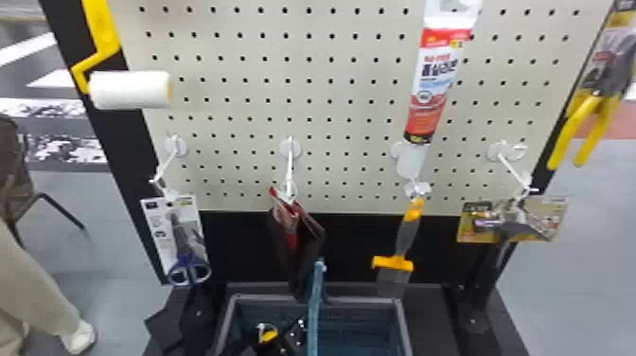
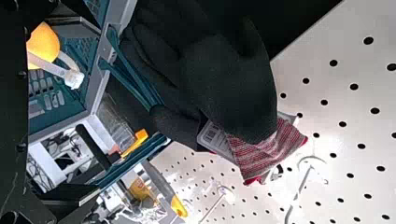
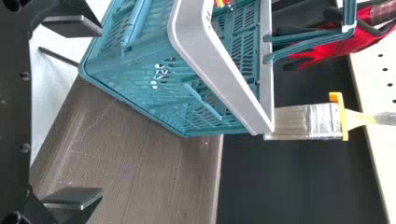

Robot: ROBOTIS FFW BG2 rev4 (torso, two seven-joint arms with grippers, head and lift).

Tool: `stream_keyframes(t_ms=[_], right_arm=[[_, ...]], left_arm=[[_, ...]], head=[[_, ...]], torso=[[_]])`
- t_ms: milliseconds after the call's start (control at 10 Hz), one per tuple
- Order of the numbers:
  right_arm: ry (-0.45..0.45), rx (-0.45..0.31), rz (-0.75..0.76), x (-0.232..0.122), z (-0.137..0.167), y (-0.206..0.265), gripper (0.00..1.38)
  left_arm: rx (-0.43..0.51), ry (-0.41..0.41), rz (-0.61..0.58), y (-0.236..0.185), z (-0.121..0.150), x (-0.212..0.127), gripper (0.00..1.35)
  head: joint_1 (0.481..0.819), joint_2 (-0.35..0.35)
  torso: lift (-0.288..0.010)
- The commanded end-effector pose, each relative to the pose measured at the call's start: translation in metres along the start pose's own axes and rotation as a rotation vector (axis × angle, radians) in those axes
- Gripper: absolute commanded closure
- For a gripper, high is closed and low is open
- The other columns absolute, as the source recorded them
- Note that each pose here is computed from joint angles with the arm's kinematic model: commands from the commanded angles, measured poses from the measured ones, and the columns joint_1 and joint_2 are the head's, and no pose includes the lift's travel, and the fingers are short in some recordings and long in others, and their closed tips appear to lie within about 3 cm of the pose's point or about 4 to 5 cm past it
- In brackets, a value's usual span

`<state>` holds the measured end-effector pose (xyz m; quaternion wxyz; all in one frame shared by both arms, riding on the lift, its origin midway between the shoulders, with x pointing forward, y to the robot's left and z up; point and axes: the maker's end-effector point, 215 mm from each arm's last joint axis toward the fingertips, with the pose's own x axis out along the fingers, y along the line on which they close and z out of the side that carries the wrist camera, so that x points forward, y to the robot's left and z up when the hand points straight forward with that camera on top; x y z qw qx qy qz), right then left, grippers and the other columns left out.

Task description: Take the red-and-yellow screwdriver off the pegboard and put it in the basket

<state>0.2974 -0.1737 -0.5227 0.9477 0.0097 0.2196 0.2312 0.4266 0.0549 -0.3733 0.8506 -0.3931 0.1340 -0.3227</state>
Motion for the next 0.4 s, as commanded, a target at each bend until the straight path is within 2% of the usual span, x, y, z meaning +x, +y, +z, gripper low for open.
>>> stream_keyframes(t_ms=[0, 300], right_arm=[[0.000, 0.000, -0.001, -0.0002, -0.0002, -0.0004, 0.10], [0.000, 0.001, 0.001, 0.0007, -0.0004, 0.0001, 0.10]], left_arm=[[0.000, 0.001, -0.002, -0.0007, -0.0004, 0.0005, 0.13], [-0.001, -0.001, -0.006, -0.0024, 0.0008, 0.0024, 0.13]], head=[[0.549, 0.000], [0.549, 0.000]], torso=[[-0.100], [-0.100]])
